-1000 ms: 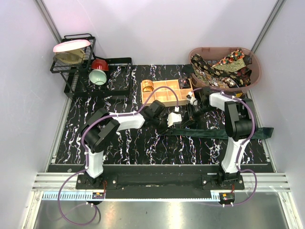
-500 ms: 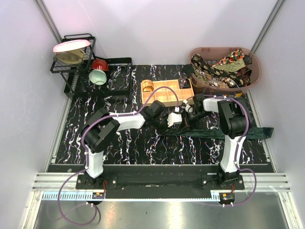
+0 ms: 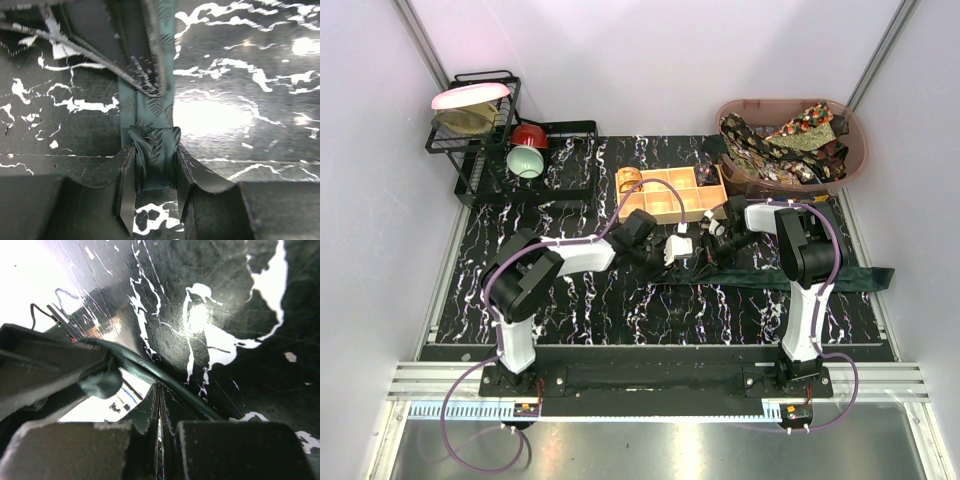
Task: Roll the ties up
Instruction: Roll the tie at the center of the board.
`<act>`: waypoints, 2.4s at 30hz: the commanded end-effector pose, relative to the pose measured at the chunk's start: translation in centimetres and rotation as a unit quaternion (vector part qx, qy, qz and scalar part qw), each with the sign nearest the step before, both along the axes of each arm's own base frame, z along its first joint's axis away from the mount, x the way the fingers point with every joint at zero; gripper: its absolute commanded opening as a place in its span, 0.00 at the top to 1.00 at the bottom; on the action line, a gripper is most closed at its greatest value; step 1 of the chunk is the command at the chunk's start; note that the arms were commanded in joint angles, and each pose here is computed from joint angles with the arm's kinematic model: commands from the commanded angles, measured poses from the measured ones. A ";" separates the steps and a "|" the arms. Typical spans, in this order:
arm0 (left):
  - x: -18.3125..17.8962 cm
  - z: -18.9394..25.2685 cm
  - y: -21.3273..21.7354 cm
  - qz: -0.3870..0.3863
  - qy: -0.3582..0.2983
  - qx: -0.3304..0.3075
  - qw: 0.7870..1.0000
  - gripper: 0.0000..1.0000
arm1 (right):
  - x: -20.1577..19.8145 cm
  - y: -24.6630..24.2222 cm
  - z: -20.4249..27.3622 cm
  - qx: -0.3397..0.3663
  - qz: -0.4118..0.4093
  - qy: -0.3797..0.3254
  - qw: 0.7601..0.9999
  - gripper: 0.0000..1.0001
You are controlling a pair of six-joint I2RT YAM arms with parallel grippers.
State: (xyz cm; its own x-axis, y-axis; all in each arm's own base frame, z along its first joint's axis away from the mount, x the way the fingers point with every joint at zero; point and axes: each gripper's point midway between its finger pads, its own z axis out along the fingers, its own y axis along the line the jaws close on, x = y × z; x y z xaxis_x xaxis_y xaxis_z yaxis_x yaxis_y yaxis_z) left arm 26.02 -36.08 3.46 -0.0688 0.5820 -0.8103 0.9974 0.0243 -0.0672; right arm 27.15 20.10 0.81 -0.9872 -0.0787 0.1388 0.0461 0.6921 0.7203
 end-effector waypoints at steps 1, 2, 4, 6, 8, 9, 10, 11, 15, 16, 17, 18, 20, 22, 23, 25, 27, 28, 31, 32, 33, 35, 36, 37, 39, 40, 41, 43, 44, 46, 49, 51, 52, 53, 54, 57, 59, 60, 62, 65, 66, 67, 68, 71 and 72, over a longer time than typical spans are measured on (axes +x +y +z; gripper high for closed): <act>-0.6 2.8 -0.6 -0.041 -0.020 -0.047 0.998 0.79 | 0.7 -2.3 -3.8 -0.089 0.012 -0.025 0.996 0.95; -0.4 2.4 -0.5 -0.037 -0.021 -0.039 0.998 0.81 | 0.6 -2.3 -3.8 -0.088 0.011 -0.024 0.996 0.95; 0.3 0.9 -0.2 -0.018 -0.016 0.004 1.000 0.82 | 0.7 -2.2 -3.7 -0.086 0.012 -0.025 0.996 0.96; 0.4 -0.8 0.5 -0.003 0.005 0.041 0.999 0.83 | 0.7 -2.2 -3.7 -0.085 0.012 -0.026 0.996 0.96; 1.4 -1.5 0.7 0.021 -0.006 0.066 0.998 0.82 | 0.7 -2.2 -3.7 -0.084 0.012 -0.025 0.996 0.95; 1.5 -2.1 1.1 0.026 -0.003 0.081 0.996 0.81 | 0.6 -2.0 -3.6 -0.079 0.014 -0.024 0.996 0.95; 1.4 -2.4 1.1 0.027 -0.003 0.089 0.996 0.81 | 0.5 -2.0 -3.5 -0.075 0.014 -0.024 0.997 0.95; 2.1 -2.3 1.0 0.038 -0.010 0.095 0.995 0.81 | 0.6 -1.9 -3.3 -0.072 0.015 -0.027 0.997 0.93; 0.7 -4.1 1.8 0.024 0.003 0.138 0.990 0.80 | 1.1 -0.3 -0.6 -0.008 0.014 -0.042 0.999 0.84; 0.4 -4.4 1.8 0.018 0.000 0.145 0.989 0.80 | 1.2 0.0 0.2 0.007 0.013 -0.046 0.999 0.81; 0.3 -4.7 1.9 0.013 -0.004 0.149 0.989 0.79 | 1.5 0.3 1.2 0.017 0.012 -0.058 0.998 0.78; 0.0 -4.8 2.0 0.009 -0.006 0.153 0.988 0.78 | 1.7 0.8 2.2 0.043 0.009 -0.060 0.997 0.72; -0.1 -5.0 2.1 0.006 -0.014 0.160 0.987 0.77 | 1.9 1.3 3.4 0.061 0.002 -0.065 0.996 0.68; -0.1 -5.0 1.9 0.006 -0.018 0.164 0.986 0.77 | 2.0 1.9 4.4 0.089 -0.005 -0.060 0.994 0.64; 0.0 -5.0 2.0 0.009 -0.018 0.165 0.986 0.77 | 2.0 2.1 4.7 0.097 -0.009 -0.060 0.993 0.64; 0.0 -5.0 1.9 0.009 -0.020 0.169 0.985 0.77 | 2.0 2.3 4.6 0.102 -0.012 -0.057 0.993 0.60; 0.0 -5.1 2.0 0.008 -0.020 0.171 0.985 0.77 | 1.8 2.3 4.1 0.102 -0.011 -0.056 0.993 0.59; 0.0 -5.1 1.9 0.006 -0.021 0.171 0.985 0.77 | 1.9 2.3 4.0 0.104 -0.012 -0.058 0.993 0.58; -0.1 -5.1 2.0 0.003 -0.019 0.170 0.985 0.76 | 1.9 2.7 3.4 0.105 -0.014 -0.065 0.992 0.59; -0.3 -5.2 1.9 0.001 -0.016 0.171 0.985 0.76 | 2.0 3.0 3.3 0.109 -0.013 -0.069 0.992 0.59; -0.2 -5.2 2.0 0.002 -0.015 0.172 0.985 0.76 | 1.9 3.2 3.2 0.110 -0.011 -0.069 0.991 0.59; -0.3 -5.1 1.8 0.000 -0.014 0.170 0.985 0.76 | 1.6 3.7 3.1 0.115 -0.005 -0.068 0.991 0.61; -0.3 -5.2 1.8 0.000 -0.013 0.171 0.985 0.76 | 1.7 3.9 3.2 0.119 -0.007 -0.072 0.990 0.62; -0.3 -5.2 1.8 0.000 -0.012 0.171 0.985 0.76 | 1.6 4.0 3.2 0.120 -0.006 -0.070 0.990 0.62; -0.5 -5.3 1.9 -0.001 -0.008 0.173 0.985 0.76 | 1.5 4.3 3.5 0.128 -0.008 -0.072 0.989 0.63; -0.5 -5.2 1.9 -0.002 -0.008 0.171 0.985 0.76 | 1.5 4.3 3.6 0.131 -0.007 -0.074 0.989 0.64; -0.6 -5.2 1.9 -0.002 -0.006 0.172 0.985 0.76 | 1.4 4.4 3.9 0.140 -0.005 -0.073 0.987 0.64; -0.7 -5.3 2.0 -0.001 -0.001 0.172 0.985 0.76 | 1.2 4.5 3.9 0.143 -0.004 -0.069 0.987 0.66; -0.8 -5.2 1.9 -0.002 0.000 0.171 0.985 0.76 | 1.1 4.5 4.1 0.146 -0.003 -0.069 0.987 0.66; -1.0 -5.3 1.9 -0.001 0.006 0.172 0.985 0.76 | 0.9 4.5 4.1 0.148 -0.001 -0.069 0.987 0.76; -1.1 -5.5 2.0 0.002 0.014 0.174 0.985 0.76 | 0.6 4.3 3.5 0.139 -0.002 -0.068 0.988 1.00; -1.1 -5.2 1.9 0.003 0.014 0.169 0.985 0.73 | 0.6 4.0 2.9 0.123 -0.005 -0.066 0.990 1.00; -1.3 -5.2 1.9 0.003 0.019 0.168 0.986 0.71 | 0.5 3.8 2.4 0.114 -0.007 -0.063 0.991 1.00; -1.4 -4.9 1.8 0.004 0.019 0.164 0.986 0.69 | 0.4 3.5 1.9 0.099 -0.008 -0.060 0.993 1.00; -1.3 -4.8 1.8 0.005 0.019 0.160 0.987 0.66 | 0.2 3.3 1.5 0.091 -0.010 -0.057 0.994 1.00; -0.9 -3.8 1.5 0.013 0.017 0.133 0.991 0.52 | 0.1 2.7 0.4 0.060 -0.016 -0.053 0.997 1.00; -0.7 -2.7 1.0 0.015 0.018 0.100 0.995 0.46 | 0.1 2.2 -0.3 0.040 -0.020 -0.047 0.998 1.00; -0.5 -2.2 0.9 0.017 0.020 0.084 0.996 0.41 | 0.1 2.0 -0.6 0.033 -0.021 -0.045 0.998 1.00; 0.4 -0.5 0.4 0.023 0.013 0.041 0.999 0.38 | 0.1 1.5 -1.1 0.014 -0.022 -0.045 0.999 1.00; 0.9 1.6 0.0 0.018 -0.001 -0.027 0.999 0.35 | 0.1 0.7 -1.7 -0.011 -0.022 -0.045 0.999 1.00; 0.0 1.1 0.4 0.013 0.008 -0.038 0.999 0.34 | 0.1 0.4 -1.8 -0.015 -0.024 -0.044 0.999 1.00; 0.7 2.3 -0.1 0.014 -0.016 -0.069 0.997 0.30 | 0.2 0.3 -2.0 -0.019 -0.024 -0.042 0.999 1.00; 0.9 2.4 0.1 0.015 -0.020 -0.078 0.997 0.28 | 0.1 0.0 -2.2 -0.027 -0.022 -0.041 0.999 1.00; 0.8 1.8 0.1 0.012 -0.014 -0.099 0.995 0.26 | 0.1 -0.4 -2.5 -0.041 -0.022 -0.042 0.998 1.00; 0.7 1.6 0.0 0.014 -0.007 -0.103 0.995 0.26 | 0.2 -0.4 -2.6 -0.044 -0.023 -0.042 0.998 1.00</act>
